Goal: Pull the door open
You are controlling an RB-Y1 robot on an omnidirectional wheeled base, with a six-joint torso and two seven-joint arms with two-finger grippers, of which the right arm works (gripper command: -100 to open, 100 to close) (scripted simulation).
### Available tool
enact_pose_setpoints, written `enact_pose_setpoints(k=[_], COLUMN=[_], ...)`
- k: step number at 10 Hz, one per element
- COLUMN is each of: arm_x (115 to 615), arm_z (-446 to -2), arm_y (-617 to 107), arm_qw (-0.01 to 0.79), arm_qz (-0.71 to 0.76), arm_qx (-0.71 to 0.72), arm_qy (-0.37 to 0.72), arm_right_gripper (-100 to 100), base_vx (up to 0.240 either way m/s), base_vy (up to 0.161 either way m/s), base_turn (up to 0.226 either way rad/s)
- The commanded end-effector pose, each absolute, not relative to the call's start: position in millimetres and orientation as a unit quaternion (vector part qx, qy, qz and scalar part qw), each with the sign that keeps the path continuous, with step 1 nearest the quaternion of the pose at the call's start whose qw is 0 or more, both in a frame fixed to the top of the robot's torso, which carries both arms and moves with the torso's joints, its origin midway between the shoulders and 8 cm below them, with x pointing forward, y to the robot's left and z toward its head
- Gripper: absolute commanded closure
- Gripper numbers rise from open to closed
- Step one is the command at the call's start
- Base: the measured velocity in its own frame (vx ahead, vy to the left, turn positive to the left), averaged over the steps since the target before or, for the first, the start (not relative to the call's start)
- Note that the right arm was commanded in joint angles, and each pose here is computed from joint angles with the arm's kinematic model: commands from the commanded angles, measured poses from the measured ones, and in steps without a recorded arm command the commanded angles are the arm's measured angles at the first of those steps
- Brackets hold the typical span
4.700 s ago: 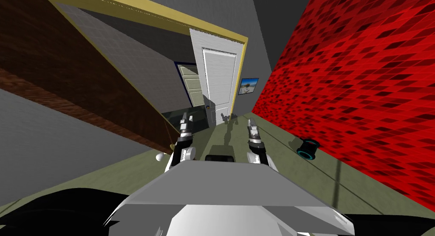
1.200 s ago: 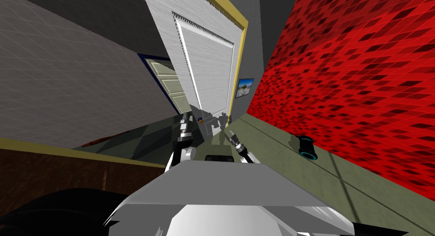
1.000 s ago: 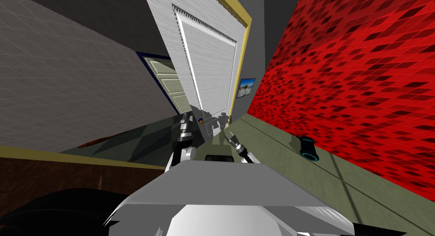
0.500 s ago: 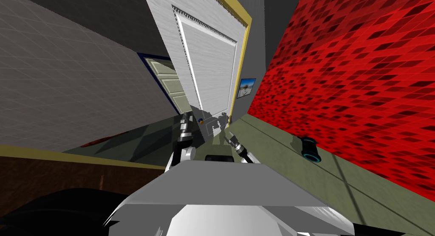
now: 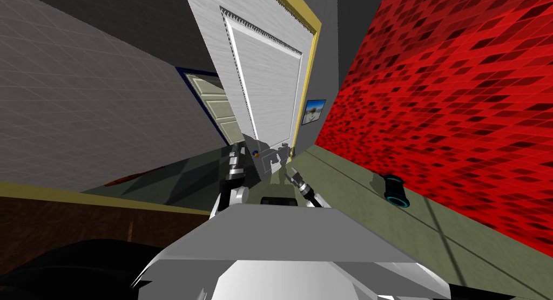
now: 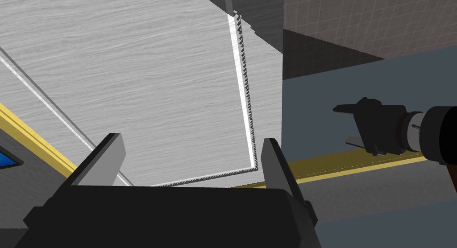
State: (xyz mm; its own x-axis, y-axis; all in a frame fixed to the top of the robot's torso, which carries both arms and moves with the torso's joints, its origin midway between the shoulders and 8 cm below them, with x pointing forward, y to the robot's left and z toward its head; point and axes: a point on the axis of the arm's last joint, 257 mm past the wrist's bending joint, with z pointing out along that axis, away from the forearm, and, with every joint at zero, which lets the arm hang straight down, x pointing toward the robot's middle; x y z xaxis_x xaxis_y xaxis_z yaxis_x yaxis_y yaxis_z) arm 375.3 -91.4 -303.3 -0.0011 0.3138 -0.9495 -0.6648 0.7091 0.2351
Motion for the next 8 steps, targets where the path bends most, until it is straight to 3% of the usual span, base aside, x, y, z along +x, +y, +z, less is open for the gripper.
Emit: enact_pose_setpoints(k=[1,5,8], arm_x=[374,370,366], arm_z=[-308,-323,-335], arm_y=[-92,-95,-98], arm_qw=[0.691,0.684,0.679], arm_qz=[0.350,0.338,0.328], arm_qx=[-0.150,-0.175,-0.195], arm_qy=[0.615,0.622,0.627], arm_right_gripper=[-100,-100,-100], base_vx=[-0.102,-0.131,-0.041], base_vy=[-0.064,-0.130,-0.081], base_turn=[-0.089,-0.117,-0.122])
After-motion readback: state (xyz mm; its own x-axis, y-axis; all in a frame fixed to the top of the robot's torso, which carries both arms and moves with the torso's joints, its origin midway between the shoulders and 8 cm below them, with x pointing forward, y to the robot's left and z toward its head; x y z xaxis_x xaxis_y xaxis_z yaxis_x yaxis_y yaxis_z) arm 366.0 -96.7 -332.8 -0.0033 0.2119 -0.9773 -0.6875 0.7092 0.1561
